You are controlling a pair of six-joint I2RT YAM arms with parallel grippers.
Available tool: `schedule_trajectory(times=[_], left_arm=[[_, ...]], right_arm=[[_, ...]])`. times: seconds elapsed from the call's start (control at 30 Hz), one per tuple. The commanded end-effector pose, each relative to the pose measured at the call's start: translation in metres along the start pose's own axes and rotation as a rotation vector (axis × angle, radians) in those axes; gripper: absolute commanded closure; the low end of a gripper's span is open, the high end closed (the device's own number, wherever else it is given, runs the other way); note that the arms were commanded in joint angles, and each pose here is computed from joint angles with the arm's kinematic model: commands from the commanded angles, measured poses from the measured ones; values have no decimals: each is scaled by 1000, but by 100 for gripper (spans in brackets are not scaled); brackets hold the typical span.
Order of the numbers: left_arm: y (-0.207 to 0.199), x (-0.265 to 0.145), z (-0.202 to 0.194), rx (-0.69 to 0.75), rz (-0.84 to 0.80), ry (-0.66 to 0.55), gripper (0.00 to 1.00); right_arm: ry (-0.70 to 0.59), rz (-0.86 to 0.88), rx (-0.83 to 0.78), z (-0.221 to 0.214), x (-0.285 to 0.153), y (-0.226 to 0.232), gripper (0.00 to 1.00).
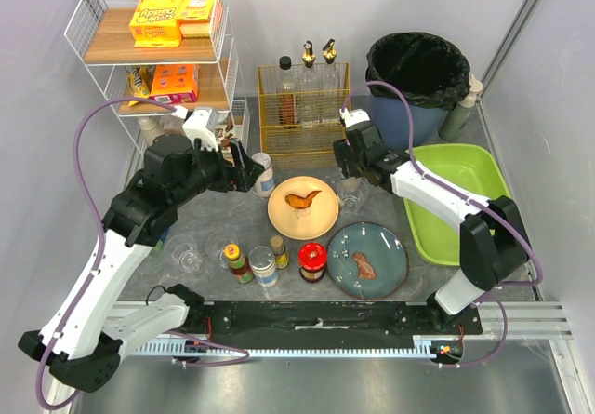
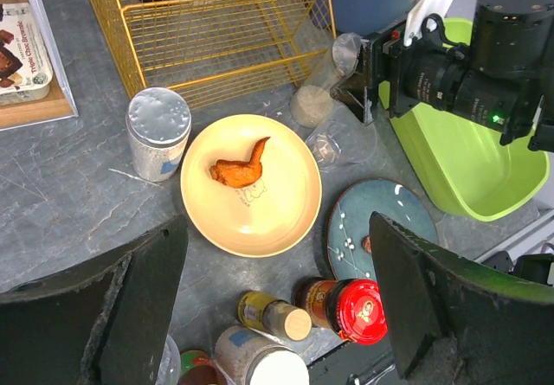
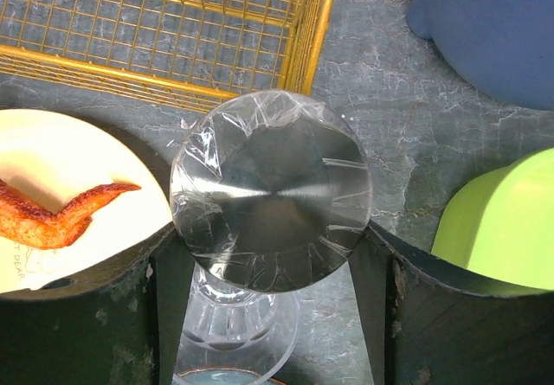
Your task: Clear the kitchen counter
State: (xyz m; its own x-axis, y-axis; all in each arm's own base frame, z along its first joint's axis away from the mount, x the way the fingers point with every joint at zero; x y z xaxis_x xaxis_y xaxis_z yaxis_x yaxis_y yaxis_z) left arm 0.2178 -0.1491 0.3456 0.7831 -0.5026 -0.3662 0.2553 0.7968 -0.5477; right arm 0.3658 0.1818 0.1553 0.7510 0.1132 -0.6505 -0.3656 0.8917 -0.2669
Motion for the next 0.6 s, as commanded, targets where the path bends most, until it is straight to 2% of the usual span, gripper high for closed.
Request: schedule_trajectory(times=[0.0, 0.17, 0.33, 0.57], left_arm=[[-2, 8, 13, 12, -4, -55, 9], [-4, 15, 11, 17, -20, -44, 9], [2, 23, 2, 33, -14, -24, 9], [6, 27, -2, 49, -19, -33, 9]], right_arm=[[-40, -12, -20, 6, 10, 0, 24], [-41, -31, -11, 8, 10, -3, 20], [-63, -35, -22, 15, 7, -5, 28], [-118, -9, -41, 35, -5, -7, 67]])
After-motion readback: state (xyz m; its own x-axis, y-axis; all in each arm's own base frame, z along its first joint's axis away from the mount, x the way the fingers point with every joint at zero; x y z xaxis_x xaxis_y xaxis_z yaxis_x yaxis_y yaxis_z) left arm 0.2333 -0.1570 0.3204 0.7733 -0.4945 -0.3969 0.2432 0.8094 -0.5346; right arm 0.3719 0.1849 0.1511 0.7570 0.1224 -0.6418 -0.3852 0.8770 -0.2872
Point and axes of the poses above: each gripper's point midway between its finger pads, its own x axis out along the fingers, its own y axis along the line the jaws close on, z = x × y, the point moved 3 cm from there along -x, back along the fingers, and after that the axes turned 13 degrees about -x, right-handed, at the moved point
